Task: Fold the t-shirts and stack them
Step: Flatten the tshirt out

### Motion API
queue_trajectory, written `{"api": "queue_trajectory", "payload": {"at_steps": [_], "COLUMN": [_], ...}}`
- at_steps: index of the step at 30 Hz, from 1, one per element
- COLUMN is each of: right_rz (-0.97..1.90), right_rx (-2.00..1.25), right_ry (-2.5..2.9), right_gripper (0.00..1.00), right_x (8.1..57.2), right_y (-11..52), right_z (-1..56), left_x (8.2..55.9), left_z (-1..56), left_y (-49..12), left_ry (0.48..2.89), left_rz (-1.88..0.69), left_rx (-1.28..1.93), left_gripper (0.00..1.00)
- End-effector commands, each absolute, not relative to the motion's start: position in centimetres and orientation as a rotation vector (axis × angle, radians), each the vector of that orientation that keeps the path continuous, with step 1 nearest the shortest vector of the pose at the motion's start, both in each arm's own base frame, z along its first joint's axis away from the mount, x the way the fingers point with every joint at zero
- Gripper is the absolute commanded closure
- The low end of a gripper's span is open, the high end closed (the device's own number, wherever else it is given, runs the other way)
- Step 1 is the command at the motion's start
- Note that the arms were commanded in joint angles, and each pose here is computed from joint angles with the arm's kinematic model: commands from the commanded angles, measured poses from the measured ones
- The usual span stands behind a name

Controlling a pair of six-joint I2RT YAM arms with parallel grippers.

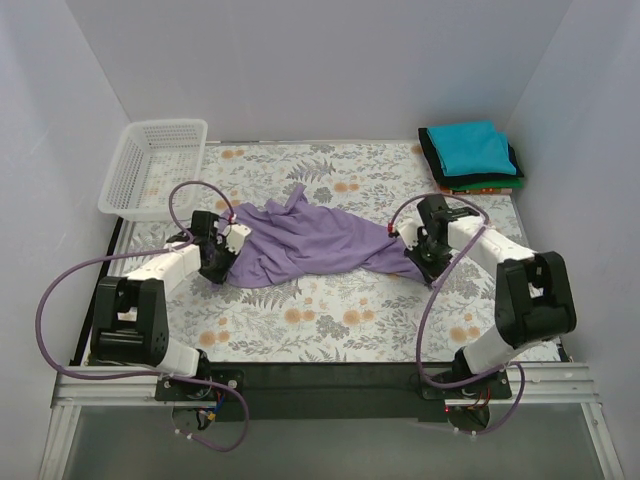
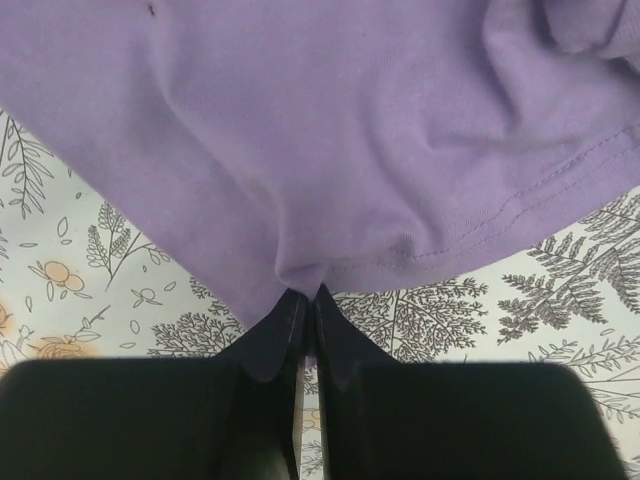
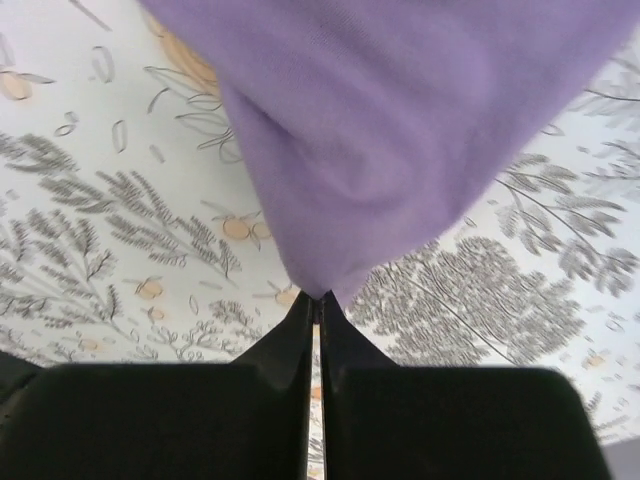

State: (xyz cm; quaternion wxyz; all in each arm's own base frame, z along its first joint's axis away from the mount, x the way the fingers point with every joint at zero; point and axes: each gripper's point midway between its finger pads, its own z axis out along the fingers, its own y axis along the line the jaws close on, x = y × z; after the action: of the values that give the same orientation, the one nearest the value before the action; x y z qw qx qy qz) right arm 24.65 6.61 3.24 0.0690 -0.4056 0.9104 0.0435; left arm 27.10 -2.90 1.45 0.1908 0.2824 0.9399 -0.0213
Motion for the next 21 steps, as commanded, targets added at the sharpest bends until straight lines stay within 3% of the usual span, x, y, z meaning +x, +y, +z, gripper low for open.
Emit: {"api": "queue_trajectory", "payload": {"at_steps": [1,4,9,13,19,21], "right_rz": [0.173,0.049,-0.098,-0.011,0.061,0.05], "right_rx": [-1.251,-1.236,-1.161,-1.029,-0.894,-0.919], "right_ry": [2.569,2.407,2.355,2.433,2.509,2.5], "right_gripper": [0.99,0.99,0.99,0.99,0.99,0.88], "right_x": [25.1,25.5,28.6,33.1,38.7,39.2], "right_y": [7.8,6.7,3.0,0.7,2.0,3.3], "right_z": [9.2,14.2,16.8,15.8,13.5,13.8], "left_x": [24.7,25.5,26.0,26.5,27.1,26.9], "left_z": [1.1,4.1,7.7,9.3,8.0,7.6], "left_y": [-2.8,-2.0,-2.2,-2.6,-2.3,-2.4], "left_ry": [2.715,2.692,2.63,2.626,2.664,2.68], "left_rz": [-0.186,-0.292,-0.327,-0.363,-0.355,-0.369], "left_rx": [0.763,0.701,0.719,0.709,0.679,0.665], "left_gripper": [1.0,1.0,1.0,1.0,1.0,1.0]}}
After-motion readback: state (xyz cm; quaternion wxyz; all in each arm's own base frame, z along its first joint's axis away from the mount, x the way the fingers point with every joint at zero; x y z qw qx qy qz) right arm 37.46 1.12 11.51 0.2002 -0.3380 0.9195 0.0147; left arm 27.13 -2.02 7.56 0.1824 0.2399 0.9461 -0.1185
